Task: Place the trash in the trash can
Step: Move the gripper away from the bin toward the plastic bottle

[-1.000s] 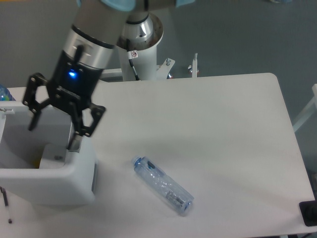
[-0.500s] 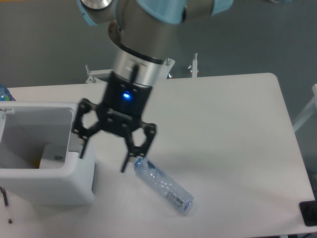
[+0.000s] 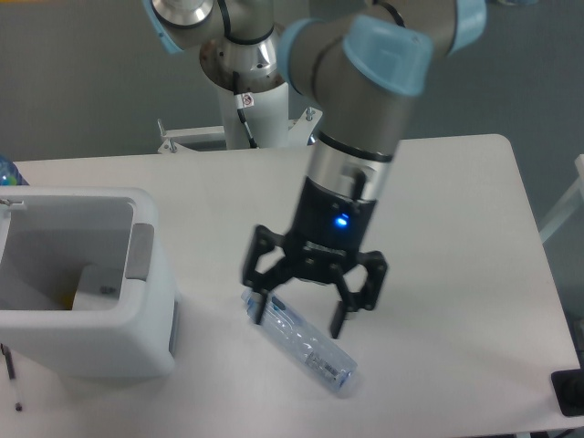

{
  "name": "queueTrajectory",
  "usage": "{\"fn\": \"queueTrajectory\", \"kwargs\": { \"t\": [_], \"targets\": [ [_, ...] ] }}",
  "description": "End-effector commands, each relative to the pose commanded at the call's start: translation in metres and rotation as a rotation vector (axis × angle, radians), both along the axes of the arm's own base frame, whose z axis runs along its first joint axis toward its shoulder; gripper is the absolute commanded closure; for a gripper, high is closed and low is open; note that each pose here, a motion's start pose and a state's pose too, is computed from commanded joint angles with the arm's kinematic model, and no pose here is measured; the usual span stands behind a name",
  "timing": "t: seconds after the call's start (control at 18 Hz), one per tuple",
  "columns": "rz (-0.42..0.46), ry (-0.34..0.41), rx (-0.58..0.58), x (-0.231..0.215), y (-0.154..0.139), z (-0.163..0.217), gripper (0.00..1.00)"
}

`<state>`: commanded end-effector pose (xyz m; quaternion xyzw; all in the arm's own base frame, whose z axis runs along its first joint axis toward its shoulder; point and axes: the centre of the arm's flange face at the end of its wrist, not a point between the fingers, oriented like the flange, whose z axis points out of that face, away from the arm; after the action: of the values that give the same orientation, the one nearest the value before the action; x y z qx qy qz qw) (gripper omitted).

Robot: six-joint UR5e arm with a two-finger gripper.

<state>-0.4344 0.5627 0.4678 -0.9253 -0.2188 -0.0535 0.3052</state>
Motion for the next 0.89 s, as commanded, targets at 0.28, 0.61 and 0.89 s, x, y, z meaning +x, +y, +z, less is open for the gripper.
{"fn": "queueTrajectory", "kwargs": {
  "t": [0.28, 0.61, 0.89],
  "targets": [
    [0.047, -0.020, -0.117, -0.018, -0.005, -0.034, 0.00],
    [0.087, -0.098, -0.313, -0.033, -0.006, -0.086, 0.00],
    [0.103, -0.186, -0.409, -0.041, -0.003, -0.125, 0.00]
  ]
}}
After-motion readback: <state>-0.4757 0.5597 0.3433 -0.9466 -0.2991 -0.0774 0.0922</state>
